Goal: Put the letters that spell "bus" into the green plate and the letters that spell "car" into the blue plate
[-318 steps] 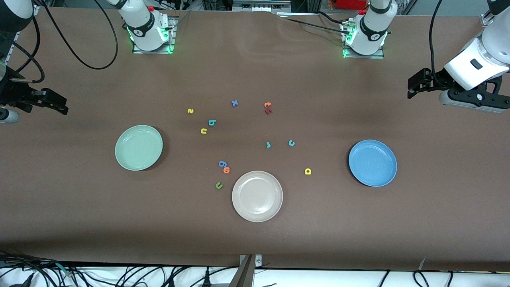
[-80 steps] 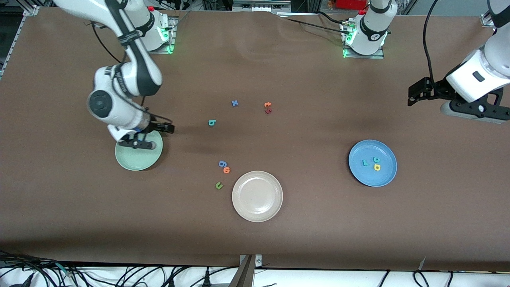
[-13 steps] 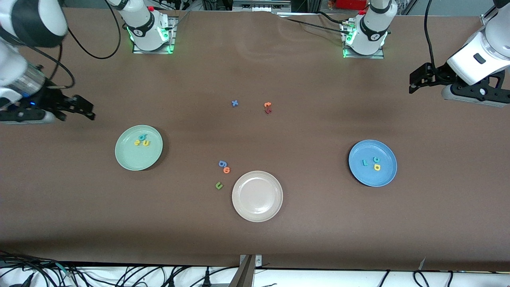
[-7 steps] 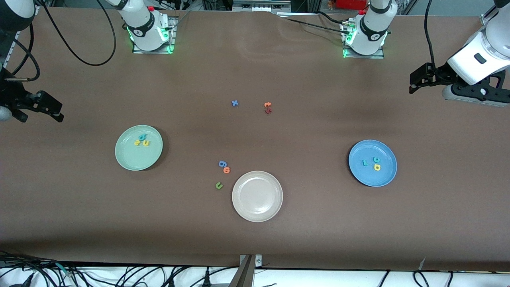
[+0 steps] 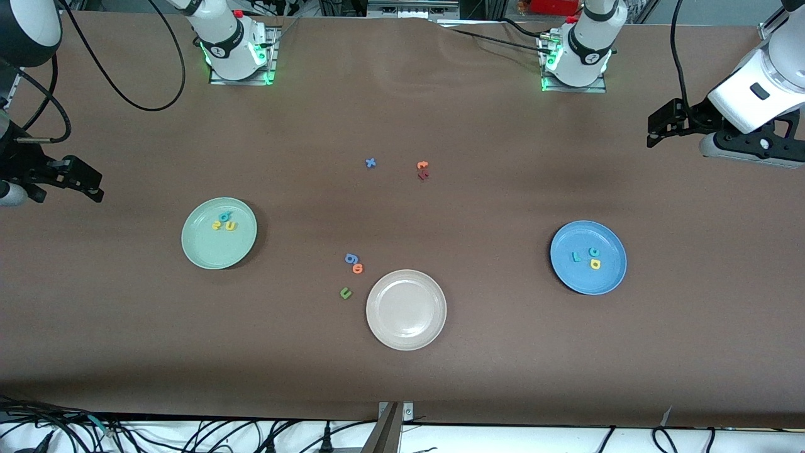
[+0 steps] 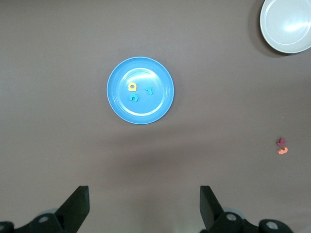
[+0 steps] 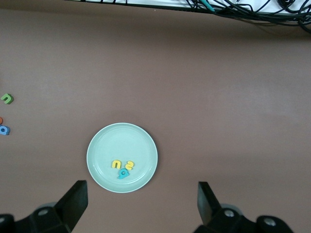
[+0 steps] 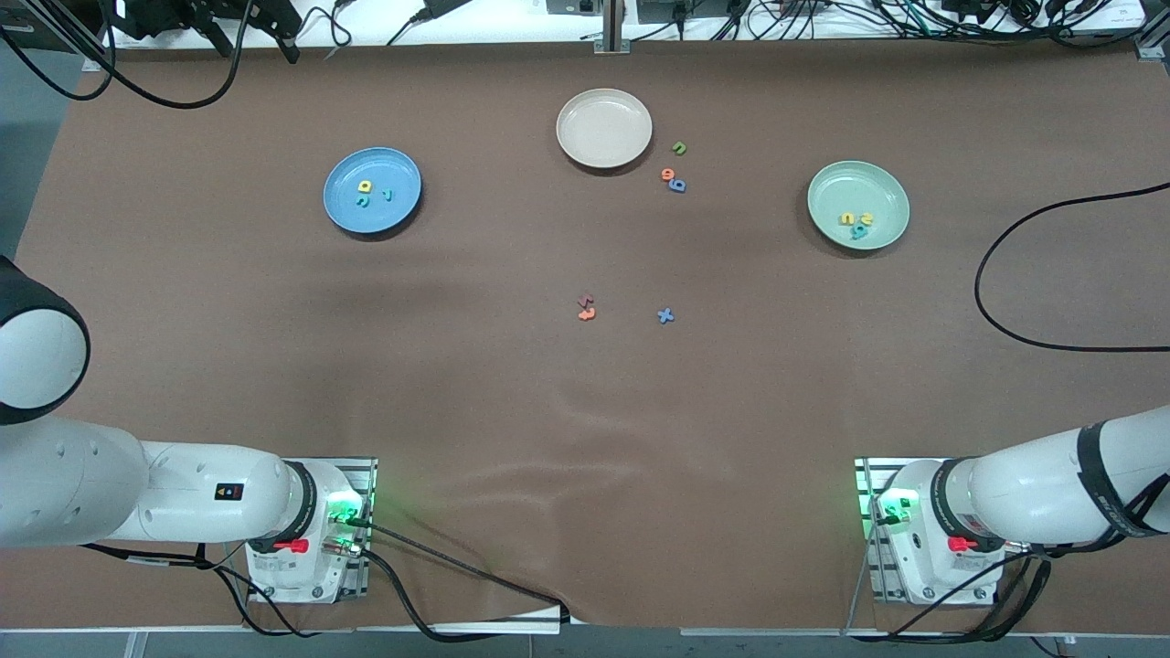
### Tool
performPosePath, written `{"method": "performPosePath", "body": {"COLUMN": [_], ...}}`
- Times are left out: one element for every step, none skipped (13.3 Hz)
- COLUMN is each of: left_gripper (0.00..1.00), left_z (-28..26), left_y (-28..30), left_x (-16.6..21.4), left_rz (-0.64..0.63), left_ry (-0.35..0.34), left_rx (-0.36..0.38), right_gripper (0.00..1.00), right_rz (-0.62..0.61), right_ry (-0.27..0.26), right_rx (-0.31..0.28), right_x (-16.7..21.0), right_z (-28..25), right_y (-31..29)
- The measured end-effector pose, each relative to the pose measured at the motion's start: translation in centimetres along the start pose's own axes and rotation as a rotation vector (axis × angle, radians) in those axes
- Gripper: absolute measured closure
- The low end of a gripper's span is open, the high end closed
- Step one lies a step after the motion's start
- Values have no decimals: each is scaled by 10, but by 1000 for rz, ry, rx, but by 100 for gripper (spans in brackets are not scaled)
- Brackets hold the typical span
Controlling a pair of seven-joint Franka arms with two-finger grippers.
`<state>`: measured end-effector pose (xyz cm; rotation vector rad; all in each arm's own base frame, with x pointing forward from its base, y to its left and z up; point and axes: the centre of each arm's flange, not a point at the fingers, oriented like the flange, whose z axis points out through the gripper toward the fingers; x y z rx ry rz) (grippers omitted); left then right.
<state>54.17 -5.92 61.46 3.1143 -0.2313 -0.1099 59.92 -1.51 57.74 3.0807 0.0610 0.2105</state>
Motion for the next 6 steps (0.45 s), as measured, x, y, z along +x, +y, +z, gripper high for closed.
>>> {"method": "performPosePath", "body": {"left_gripper": [0, 0, 0, 0, 0, 0], "left_z": [0, 0, 0, 0, -1, -1], "left_y": [0, 0, 0, 0, 0, 0], "left_x": [0, 0, 0, 0, -1, -1], "left_rz": [0, 0, 1, 1, 1, 1], "left_ry": [0, 0, 0, 0, -1, -1], "left_rx": [0, 0, 0, 0, 0, 0], "right_gripper": [0, 0, 0, 0, 0, 0], "right_rz": [0, -2, -8, -19, -28, -35], "right_ry": [-1, -2, -12, -31, -44, -50], "right_rx": [0, -1, -6, -14, -20, -24], "right_x": [0, 0, 1, 2, 5, 8], "right_z": [0, 0, -2, -5, -8, -10], "right_y": [0, -1, -3, -8, -13, -17]}}
